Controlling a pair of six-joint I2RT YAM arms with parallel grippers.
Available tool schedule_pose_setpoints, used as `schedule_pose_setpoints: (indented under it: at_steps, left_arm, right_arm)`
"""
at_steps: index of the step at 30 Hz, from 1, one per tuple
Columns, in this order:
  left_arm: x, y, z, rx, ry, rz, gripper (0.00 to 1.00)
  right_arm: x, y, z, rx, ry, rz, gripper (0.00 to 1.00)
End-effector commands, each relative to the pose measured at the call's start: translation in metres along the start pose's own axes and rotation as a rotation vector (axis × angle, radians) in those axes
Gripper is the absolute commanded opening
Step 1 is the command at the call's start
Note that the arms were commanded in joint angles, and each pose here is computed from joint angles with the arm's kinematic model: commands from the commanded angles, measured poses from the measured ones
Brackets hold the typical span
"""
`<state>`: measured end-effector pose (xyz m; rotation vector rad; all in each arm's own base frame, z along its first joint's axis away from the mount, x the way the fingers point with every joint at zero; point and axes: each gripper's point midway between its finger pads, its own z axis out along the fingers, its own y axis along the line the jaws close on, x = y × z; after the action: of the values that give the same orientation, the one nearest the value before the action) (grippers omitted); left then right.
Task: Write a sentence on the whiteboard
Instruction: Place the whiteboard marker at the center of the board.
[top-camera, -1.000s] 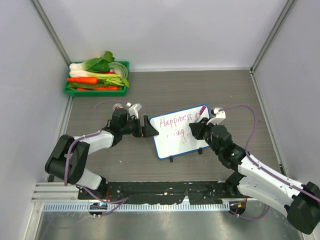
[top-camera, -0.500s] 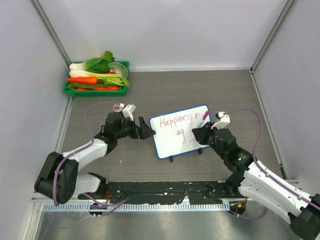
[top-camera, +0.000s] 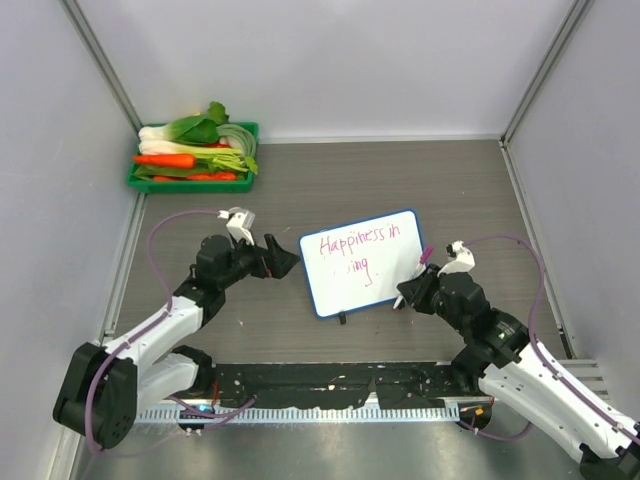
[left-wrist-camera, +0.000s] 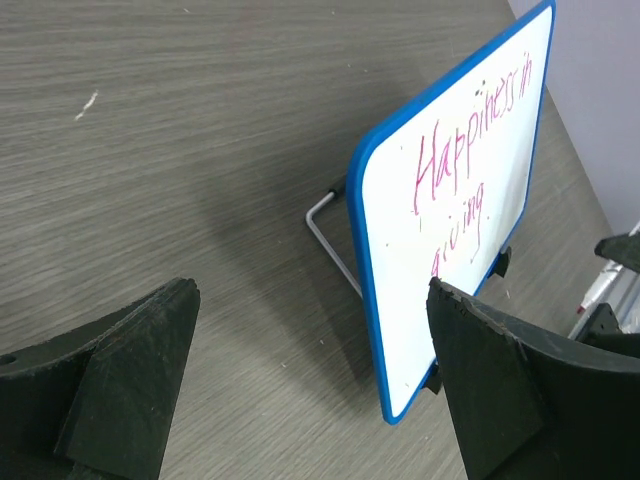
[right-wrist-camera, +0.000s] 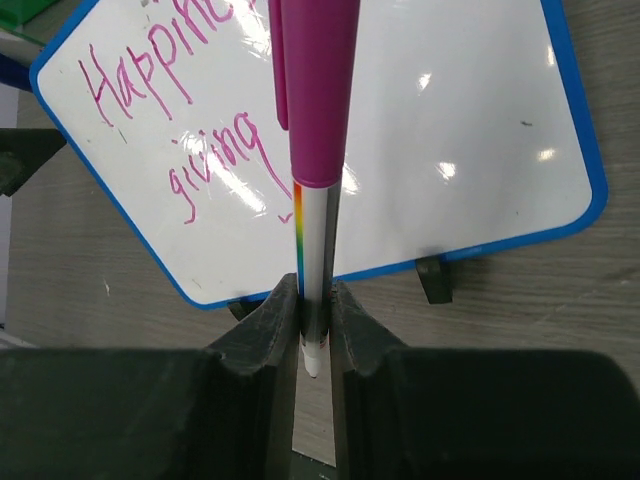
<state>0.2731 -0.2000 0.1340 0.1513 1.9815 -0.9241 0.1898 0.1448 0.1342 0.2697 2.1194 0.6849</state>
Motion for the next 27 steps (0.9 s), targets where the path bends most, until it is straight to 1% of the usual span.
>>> schedule_pose_setpoints:
  at_steps: [1,3,8,11,13,14,15,16,17,18,19,20,27]
  left_arm:
    - [-0.014,0.005,-0.004,-0.041,-0.071,0.038,1.0]
    - [-0.014,0.004,-0.005,-0.041,-0.074,0.042,1.0]
    - [-0.02,0.001,-0.007,-0.034,-0.093,0.046,1.0]
    - [-0.023,-0.002,-0.01,-0.027,-0.109,0.037,1.0]
    - [-0.026,-0.005,-0.011,-0.022,-0.12,0.025,1.0]
    - [-0.028,-0.006,-0.012,-0.023,-0.124,0.018,1.0]
    - [-0.029,-0.007,-0.013,-0.025,-0.124,0.01,1.0]
    - [-0.032,-0.008,-0.014,-0.025,-0.13,0.001,1.0]
    - [-0.033,-0.009,-0.015,-0.03,-0.128,-0.009,1.0]
    - [-0.034,-0.008,-0.015,-0.038,-0.128,-0.021,1.0]
    - [-0.035,-0.009,-0.016,-0.041,-0.127,-0.032,1.0]
    - [-0.037,-0.012,-0.017,-0.033,-0.131,-0.04,1.0]
    - [-0.053,-0.029,-0.026,0.013,-0.178,-0.086,1.0]
  right_arm:
    - [0.019,-0.009,-0.01,0.033,0.075,0.108,0.02]
    - [0.027,-0.013,-0.01,0.048,0.104,0.144,0.01]
    - [0.061,-0.038,-0.006,0.154,0.199,0.219,0.02]
    - [0.07,-0.048,-0.003,0.2,0.213,0.255,0.11]
    - [0.07,-0.051,-0.001,0.221,0.204,0.276,0.22]
    - [0.066,-0.049,0.0,0.212,0.188,0.278,0.37]
    - [0.063,-0.048,0.001,0.212,0.174,0.275,0.44]
    - [0.057,-0.044,0.0,0.202,0.161,0.275,0.55]
    - [0.054,-0.045,0.001,0.205,0.147,0.268,0.59]
    - [0.048,-0.041,0.0,0.196,0.132,0.266,0.68]
    - [0.044,-0.04,0.001,0.195,0.116,0.259,0.71]
    - [0.039,-0.037,0.001,0.187,0.104,0.258,0.76]
    - [0.02,-0.015,0.004,0.108,0.064,0.218,0.8]
